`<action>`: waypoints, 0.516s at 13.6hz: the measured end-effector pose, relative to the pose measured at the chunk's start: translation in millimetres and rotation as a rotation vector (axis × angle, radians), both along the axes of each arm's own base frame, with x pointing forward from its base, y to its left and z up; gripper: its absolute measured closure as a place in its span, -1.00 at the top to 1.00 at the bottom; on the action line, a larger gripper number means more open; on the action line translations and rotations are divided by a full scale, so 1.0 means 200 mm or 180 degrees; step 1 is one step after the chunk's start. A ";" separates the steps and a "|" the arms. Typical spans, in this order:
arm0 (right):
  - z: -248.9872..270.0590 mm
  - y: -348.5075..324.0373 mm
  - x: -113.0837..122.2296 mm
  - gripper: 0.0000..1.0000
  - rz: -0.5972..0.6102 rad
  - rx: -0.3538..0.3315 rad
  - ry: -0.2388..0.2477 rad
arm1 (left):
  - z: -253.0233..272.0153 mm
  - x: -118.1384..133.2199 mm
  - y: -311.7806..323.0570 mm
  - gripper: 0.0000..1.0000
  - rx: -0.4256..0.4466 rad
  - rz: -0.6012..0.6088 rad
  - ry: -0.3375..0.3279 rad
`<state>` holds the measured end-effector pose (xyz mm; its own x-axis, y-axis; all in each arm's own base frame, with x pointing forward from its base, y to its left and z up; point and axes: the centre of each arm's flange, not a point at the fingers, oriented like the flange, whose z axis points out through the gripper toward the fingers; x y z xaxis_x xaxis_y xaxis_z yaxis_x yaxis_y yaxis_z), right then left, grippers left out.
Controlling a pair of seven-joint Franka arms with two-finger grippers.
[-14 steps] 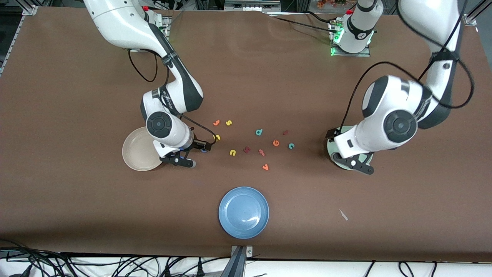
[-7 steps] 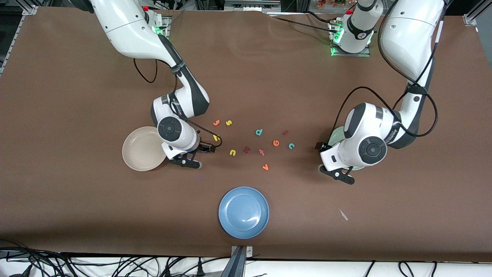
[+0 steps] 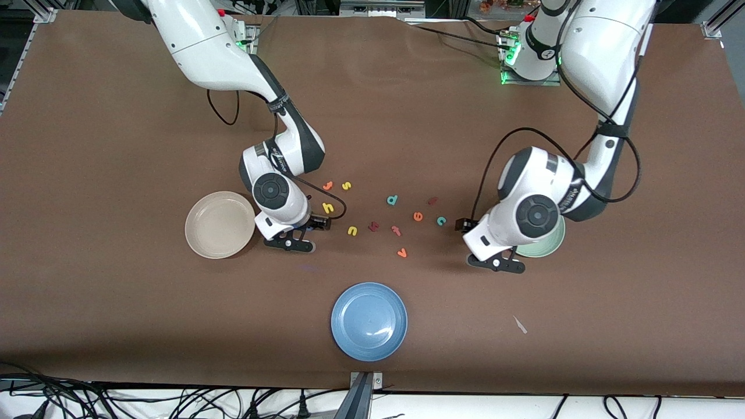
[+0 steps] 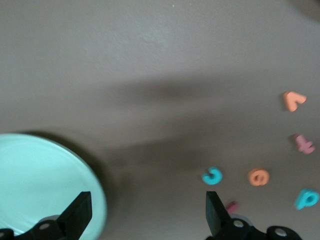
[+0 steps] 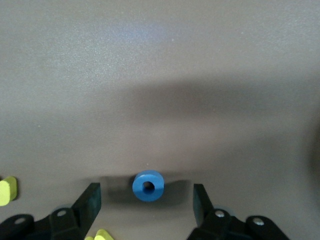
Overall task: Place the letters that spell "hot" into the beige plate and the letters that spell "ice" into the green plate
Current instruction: 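Grasp the blue o with the right gripper while the left gripper grasps teal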
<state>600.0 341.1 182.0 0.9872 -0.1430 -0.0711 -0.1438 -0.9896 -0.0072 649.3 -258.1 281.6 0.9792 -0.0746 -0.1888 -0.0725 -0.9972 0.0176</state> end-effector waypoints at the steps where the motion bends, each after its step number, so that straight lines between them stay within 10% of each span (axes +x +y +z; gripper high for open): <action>1: 0.00 0.00 0.00 0.64 0.0006 -0.0003 -0.0002 | -0.01 -0.03 -0.06 1.00 0.0051 0.0187 0.0010; 7: -0.01 0.00 0.00 0.35 0.0064 -0.0010 0.0005 | -0.19 -0.19 -0.32 1.00 0.0390 0.1101 0.0161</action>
